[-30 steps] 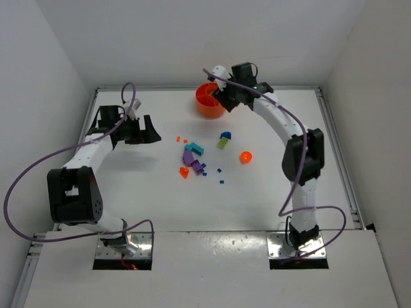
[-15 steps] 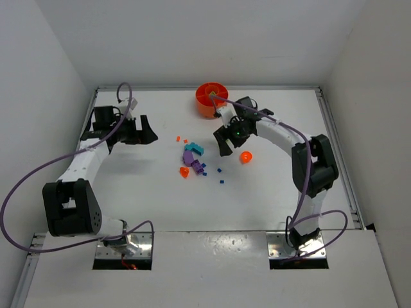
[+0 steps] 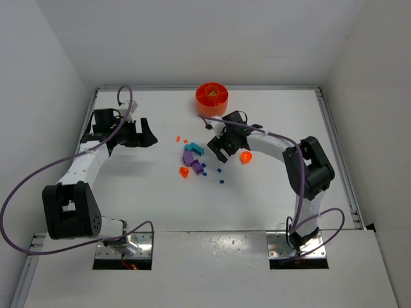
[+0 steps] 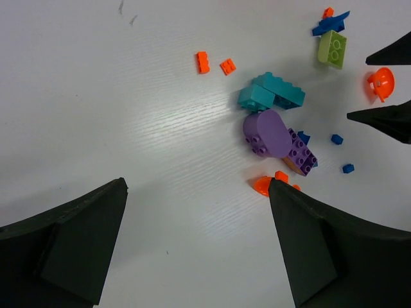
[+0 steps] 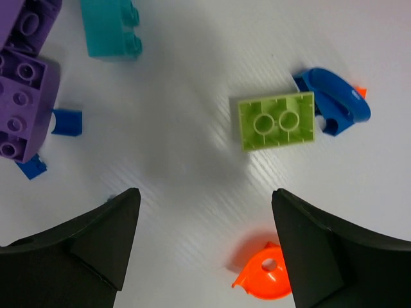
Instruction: Sort the legos into containers by color
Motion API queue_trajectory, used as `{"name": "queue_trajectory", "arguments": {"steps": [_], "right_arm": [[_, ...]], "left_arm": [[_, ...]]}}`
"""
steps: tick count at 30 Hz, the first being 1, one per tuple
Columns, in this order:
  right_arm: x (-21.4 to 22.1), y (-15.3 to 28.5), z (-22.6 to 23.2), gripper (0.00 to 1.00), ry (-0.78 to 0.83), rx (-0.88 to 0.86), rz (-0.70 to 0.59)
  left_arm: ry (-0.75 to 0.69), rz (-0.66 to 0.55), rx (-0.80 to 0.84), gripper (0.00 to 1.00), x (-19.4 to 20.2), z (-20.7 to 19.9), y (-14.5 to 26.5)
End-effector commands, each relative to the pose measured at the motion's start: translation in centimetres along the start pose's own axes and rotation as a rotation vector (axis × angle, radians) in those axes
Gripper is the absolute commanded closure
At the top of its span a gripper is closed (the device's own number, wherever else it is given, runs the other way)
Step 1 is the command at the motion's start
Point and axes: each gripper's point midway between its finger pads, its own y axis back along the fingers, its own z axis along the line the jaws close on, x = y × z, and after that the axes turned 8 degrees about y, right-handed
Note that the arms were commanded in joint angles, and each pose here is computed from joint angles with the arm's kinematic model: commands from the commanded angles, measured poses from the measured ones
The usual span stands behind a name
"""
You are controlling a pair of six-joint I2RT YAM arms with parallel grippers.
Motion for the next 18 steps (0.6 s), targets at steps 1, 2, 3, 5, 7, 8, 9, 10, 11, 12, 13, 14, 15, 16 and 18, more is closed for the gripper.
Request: {"name": "queue_trajectory", "arguments": {"steps": [1, 2, 3, 5, 7, 8, 9, 10, 11, 12, 13, 14, 15, 16, 18], "right_arm": [[-3.5, 1.1, -2.0, 0.17, 0.078, 0.146, -0.1], [-3.7, 0.8, -1.7, 0.17, 0.104, 0.153, -0.099], [-4.0, 0.8, -1.7, 0.17, 0.114, 0.179, -0.097], [-3.8, 0.2, -1.6, 0.18, 0.158, 0.202, -0.093], [-3.9, -0.1, -1.7, 0.19, 0.174, 0.228, -0.09], [-4.1, -0.2, -1.6, 0.19, 0.193, 0.241, -0.094], [-3.6, -0.5, -2.2, 0.21, 0.2, 0.272, -0.073], [-3.6, -0.9, -2.0, 0.21, 0.206, 0.28, -0.07], [-3.2, -1.3, -2.4, 0.21, 0.216, 0.3, -0.049], [-3.0, -1.6, -2.5, 0.22, 0.215, 0.308, -0.045], [-2.7, -2.0, -2.4, 0.22, 0.216, 0.303, -0.035], [-2.8, -2.1, -2.6, 0.22, 0.224, 0.311, -0.029], [-2.8, -2.1, -2.6, 0.23, 0.224, 0.312, -0.029], [-2.3, -2.5, -2.7, 0.23, 0.224, 0.313, -0.013], [-2.7, -2.7, -2.8, 0.25, 0.224, 0.318, -0.022]], "left_arm": [[-0.027, -0.041, -0.003, 0.02, -1.0, 0.2, 0.5], [-0.027, -0.041, -0.003, 0.02, -1.0, 0.2, 0.5], [-0.027, -0.041, -0.003, 0.02, -1.0, 0.2, 0.5], [-0.027, -0.041, -0.003, 0.02, -1.0, 0.2, 0.5], [-0.026, -0.043, -0.012, 0.02, -1.0, 0.3, 0.5], [-0.026, -0.043, -0.012, 0.02, -1.0, 0.3, 0.5], [-0.026, -0.043, -0.012, 0.02, -1.0, 0.3, 0.5], [-0.022, -0.035, -0.013, 0.02, -0.8, 0.5, 0.3], [-0.022, -0.035, -0.013, 0.02, -0.8, 0.5, 0.3], [-0.022, -0.035, -0.013, 0.02, -0.8, 0.5, 0.3], [-0.022, -0.035, -0.013, 0.02, -0.8, 0.5, 0.3], [-0.021, -0.036, -0.022, 0.02, -0.9, 0.6, 0.3], [-0.021, -0.036, -0.022, 0.02, -0.9, 0.6, 0.3], [-0.021, -0.036, -0.022, 0.02, -0.9, 0.6, 0.3], [-0.021, -0.036, -0.022, 0.02, -0.9, 0.6, 0.3]]}}
